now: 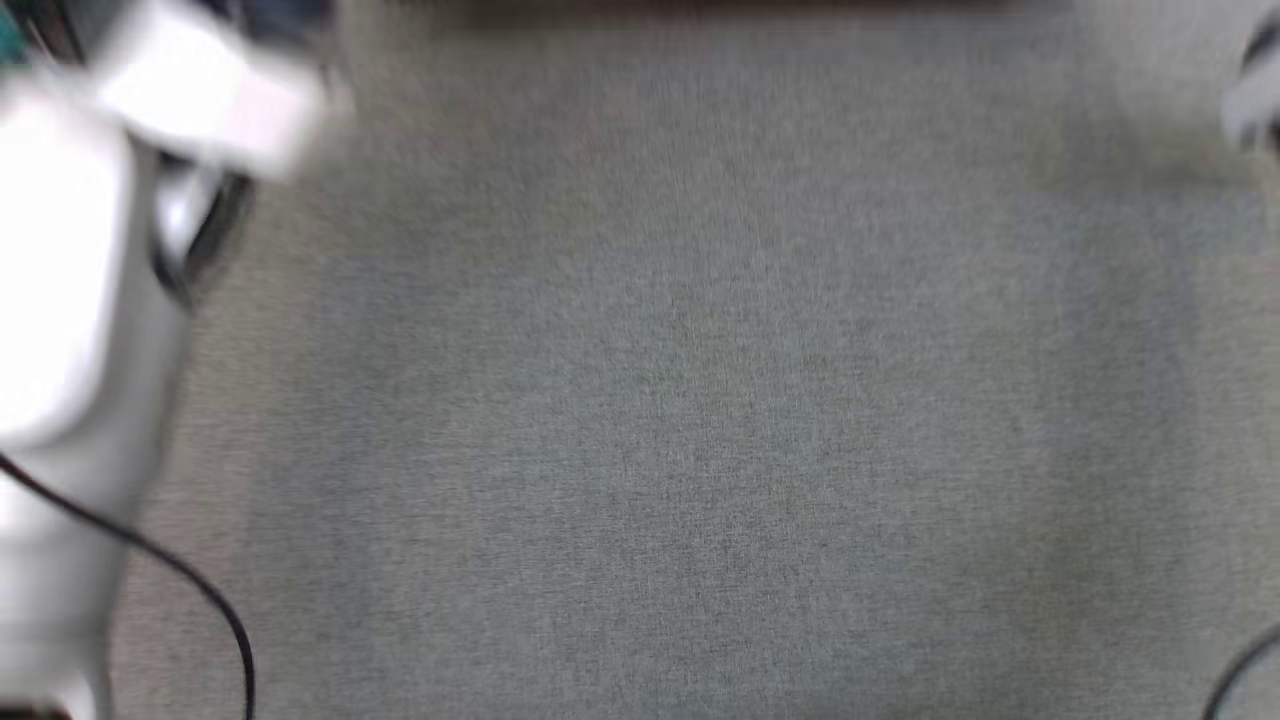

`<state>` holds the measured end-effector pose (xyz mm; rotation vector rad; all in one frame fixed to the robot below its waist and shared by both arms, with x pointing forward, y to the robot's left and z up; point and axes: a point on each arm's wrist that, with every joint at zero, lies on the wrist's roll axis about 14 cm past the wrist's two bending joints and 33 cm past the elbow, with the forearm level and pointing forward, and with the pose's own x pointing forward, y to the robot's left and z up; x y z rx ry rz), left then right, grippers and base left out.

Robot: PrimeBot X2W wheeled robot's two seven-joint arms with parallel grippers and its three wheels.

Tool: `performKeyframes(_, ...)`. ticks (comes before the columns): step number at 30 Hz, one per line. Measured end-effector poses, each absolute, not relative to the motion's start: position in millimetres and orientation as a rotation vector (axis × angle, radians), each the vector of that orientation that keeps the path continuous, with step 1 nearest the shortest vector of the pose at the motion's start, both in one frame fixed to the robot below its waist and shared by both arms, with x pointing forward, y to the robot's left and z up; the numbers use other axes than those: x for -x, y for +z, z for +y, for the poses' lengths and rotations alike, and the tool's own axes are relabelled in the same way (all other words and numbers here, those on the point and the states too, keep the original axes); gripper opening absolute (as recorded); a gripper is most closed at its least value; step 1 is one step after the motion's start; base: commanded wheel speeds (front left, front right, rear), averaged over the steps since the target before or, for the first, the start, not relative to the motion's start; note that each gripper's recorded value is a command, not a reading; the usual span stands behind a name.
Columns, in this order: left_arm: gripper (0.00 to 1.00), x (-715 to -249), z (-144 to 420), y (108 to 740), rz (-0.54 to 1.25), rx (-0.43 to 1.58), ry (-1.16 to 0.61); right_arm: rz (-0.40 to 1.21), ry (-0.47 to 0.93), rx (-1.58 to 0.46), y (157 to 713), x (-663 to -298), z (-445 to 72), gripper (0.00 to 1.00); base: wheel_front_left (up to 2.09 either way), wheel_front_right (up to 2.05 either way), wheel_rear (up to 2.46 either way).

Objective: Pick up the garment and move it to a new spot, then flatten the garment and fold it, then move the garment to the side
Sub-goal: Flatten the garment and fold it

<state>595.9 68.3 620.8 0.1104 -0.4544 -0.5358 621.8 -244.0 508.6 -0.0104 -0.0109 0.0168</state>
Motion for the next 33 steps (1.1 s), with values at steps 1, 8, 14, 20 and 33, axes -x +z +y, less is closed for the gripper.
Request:
performKeyframes(1,0.0,-585,72,609,-0.415,-0.08,-0.533,0.006,0.015,0.008,502,-609,-247,0.0,0.0,0.0,0.0)
performKeyframes(8,0.0,-492,102,525,-0.127,0.02,-0.495,0.132,0.073,0.026,461,-521,-240,0.0,0.0,0.0,0.0)
performKeyframes(14,0.0,-415,117,492,0.003,0.144,-0.401,0.158,0.064,0.003,456,-464,-243,0.0,0.0,0.0,0.0)
performKeyframes(20,0.0,-357,134,471,0.086,0.209,-0.311,0.189,0.028,-0.024,444,-415,-251,0.0,0.0,0.0,0.0)
performKeyframes(33,0.0,-289,144,454,0.157,0.299,-0.266,0.242,0.006,-0.037,419,-339,-253,0.0,0.0,0.0,0.0)
